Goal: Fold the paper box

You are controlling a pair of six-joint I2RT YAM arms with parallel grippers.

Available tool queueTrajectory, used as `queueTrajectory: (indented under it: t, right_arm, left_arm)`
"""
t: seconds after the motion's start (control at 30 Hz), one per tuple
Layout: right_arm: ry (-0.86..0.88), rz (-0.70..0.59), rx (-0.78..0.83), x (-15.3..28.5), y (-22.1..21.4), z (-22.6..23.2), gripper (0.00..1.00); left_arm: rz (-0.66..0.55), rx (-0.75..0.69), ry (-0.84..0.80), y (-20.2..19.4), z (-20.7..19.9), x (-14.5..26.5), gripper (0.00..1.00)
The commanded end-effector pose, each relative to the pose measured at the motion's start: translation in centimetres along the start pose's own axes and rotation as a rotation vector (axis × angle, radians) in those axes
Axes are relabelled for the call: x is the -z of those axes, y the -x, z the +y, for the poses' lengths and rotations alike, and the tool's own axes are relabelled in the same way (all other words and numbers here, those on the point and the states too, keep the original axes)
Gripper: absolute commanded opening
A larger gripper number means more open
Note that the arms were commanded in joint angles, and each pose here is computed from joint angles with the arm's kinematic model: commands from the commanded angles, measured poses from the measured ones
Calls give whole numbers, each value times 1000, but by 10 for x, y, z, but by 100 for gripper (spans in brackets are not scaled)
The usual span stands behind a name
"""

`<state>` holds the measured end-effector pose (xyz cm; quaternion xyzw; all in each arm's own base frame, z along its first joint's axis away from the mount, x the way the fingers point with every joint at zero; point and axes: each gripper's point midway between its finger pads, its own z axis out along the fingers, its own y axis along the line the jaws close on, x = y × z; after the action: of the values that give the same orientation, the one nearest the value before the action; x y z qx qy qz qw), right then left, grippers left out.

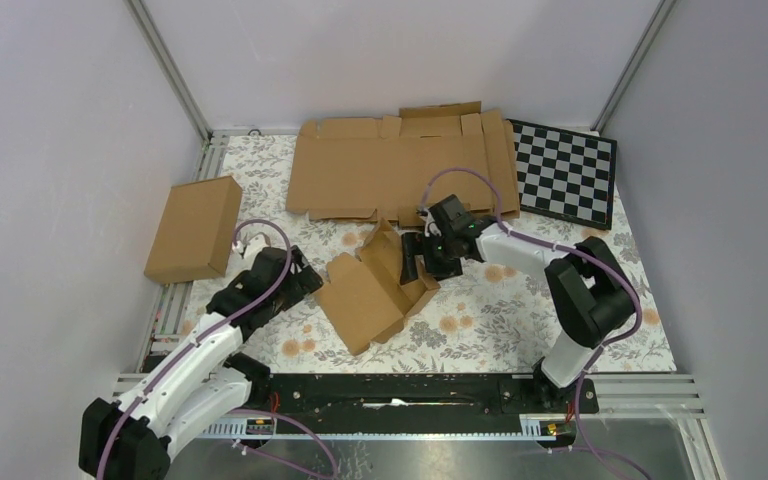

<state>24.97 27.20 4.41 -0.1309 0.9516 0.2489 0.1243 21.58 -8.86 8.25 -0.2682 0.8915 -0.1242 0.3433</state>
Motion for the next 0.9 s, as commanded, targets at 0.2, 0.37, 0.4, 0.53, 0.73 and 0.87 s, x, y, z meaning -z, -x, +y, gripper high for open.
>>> queueTrajectory:
  t: [0.2,0.37,0.4,0.53,0.73,0.87]
  right_arm:
    - [90,-30,-62,7,-3,-17,100]
    - [-27,-46,-72,7,-11,-41,100]
    - [-41,-47,-69,9,-12,-44,100]
    - [-75,-50,-63,10,-18,-52,100]
    - [-92,-46,-65,11,-25,-56,100]
    - [-67,-39,-68,12,-28,-54,100]
  left_arm:
    - [82,-14,-177,-11,-36,-1,99]
    - [143,-19,-188,-31,-28,-7,99]
    - [161,-16,-196,-36,-28,-8,99]
    - [205,1,-265,-51,-34,-10,99]
    - [234,36,-442,-60,-56,-2,99]
    - [258,108,-587,-68,-72,4,99]
